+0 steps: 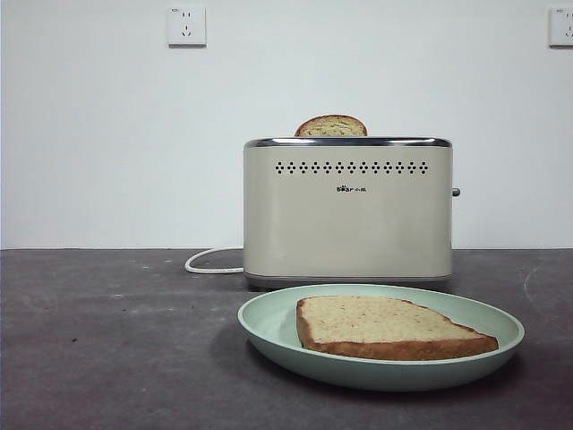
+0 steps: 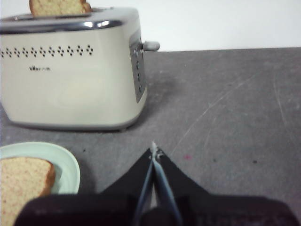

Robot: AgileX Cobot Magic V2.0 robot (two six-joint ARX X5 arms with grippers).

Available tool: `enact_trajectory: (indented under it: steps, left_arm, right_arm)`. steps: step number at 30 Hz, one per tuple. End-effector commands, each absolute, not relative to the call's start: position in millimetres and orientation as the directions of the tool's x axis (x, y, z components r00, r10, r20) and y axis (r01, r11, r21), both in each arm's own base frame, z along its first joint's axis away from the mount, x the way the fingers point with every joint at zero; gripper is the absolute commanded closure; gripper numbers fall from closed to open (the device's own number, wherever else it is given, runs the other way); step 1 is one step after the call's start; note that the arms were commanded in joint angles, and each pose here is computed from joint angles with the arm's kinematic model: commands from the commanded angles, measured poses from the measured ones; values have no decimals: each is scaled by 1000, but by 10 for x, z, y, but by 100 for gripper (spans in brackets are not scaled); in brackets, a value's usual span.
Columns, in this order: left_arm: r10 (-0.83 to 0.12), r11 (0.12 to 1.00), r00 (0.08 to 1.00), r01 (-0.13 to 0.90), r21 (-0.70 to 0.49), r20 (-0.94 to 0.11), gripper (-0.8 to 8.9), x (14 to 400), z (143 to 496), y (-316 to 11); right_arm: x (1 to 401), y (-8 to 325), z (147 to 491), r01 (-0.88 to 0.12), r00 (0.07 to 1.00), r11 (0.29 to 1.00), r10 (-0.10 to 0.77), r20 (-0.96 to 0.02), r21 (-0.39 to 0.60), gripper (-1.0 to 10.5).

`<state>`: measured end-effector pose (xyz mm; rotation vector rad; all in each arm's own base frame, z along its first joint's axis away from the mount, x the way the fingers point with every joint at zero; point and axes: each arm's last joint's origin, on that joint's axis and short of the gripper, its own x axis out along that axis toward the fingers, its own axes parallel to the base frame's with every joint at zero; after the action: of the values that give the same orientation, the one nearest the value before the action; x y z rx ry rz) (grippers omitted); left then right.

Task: Take the bread from the toaster,put the bread on the plate,put the plate on the table

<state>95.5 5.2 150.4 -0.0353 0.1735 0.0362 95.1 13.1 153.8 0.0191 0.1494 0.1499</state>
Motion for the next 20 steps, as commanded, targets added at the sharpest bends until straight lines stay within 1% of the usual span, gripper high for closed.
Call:
enact_trajectory:
  steps: [1,20]
  left_arm:
    - [37,998,983,-45,-38,-178,817,960,1470,56]
    - [38,998,983,-45,-38,-178,818,960,1470,56]
  right_arm:
    - [953,131,1489,-141,976,989,146,-164,39,945]
    - [951,132,1483,-144,974,989,149,-171,40,946]
